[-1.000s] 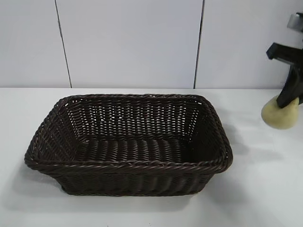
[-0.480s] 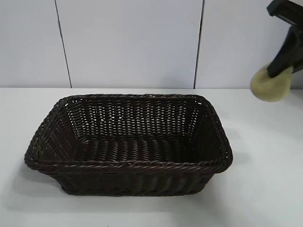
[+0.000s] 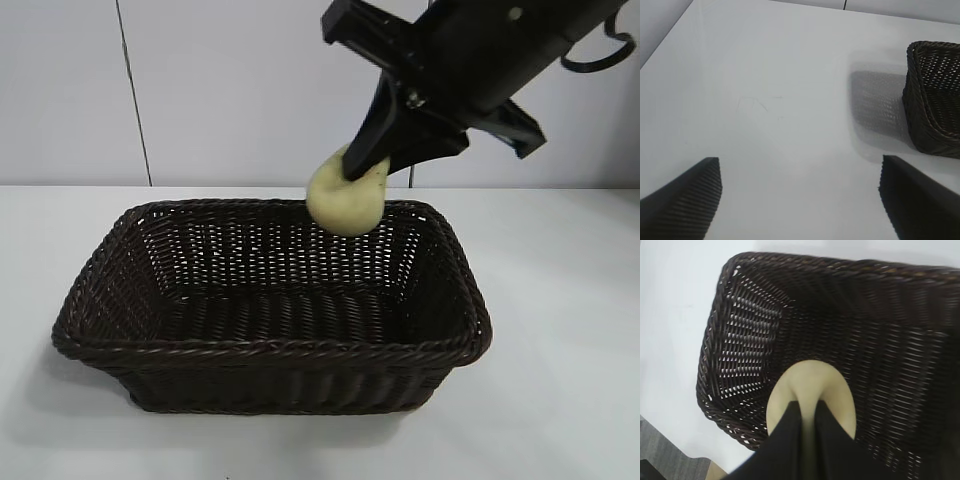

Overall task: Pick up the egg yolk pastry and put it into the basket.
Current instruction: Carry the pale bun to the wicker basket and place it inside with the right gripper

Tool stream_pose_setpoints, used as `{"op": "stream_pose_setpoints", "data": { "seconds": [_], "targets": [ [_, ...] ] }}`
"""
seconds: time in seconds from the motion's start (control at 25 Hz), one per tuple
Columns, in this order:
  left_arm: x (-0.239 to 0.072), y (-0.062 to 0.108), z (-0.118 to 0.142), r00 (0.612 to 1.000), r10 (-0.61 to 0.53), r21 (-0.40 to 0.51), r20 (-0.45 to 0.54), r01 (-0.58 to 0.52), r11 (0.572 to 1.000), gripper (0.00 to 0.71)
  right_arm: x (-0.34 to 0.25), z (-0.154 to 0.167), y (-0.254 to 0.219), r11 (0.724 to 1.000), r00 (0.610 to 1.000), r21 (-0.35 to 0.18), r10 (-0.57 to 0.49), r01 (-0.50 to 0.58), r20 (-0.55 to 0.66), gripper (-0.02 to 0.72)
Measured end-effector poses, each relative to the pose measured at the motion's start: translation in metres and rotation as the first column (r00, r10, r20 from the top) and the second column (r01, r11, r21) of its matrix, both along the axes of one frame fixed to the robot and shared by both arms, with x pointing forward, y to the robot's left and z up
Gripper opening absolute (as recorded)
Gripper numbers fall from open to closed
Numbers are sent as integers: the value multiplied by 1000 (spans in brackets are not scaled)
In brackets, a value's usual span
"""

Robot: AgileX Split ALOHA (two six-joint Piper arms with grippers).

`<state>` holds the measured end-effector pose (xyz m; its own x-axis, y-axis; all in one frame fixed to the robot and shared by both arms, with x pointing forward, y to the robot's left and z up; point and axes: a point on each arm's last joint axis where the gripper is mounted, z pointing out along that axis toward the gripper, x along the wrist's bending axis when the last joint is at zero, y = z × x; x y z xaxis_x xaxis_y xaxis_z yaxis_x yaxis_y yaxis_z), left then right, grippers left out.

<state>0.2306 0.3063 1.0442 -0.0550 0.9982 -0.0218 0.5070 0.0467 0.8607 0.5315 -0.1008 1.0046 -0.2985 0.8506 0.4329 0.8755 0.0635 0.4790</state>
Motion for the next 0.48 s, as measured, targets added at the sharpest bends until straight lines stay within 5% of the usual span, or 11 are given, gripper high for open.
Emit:
{"op": "stream_pose_setpoints", "data": {
  "seconds": [0.36, 0.48],
  "targets": [
    [0, 0, 0, 1000, 0, 0, 0, 0, 1000, 624, 13, -36, 6, 999, 997, -13, -53, 53, -63, 41],
    [0, 0, 0, 1000, 0, 0, 0, 0, 1000, 624, 13, -36, 6, 998, 996, -11, -56, 55, -62, 117]
  ]
}}
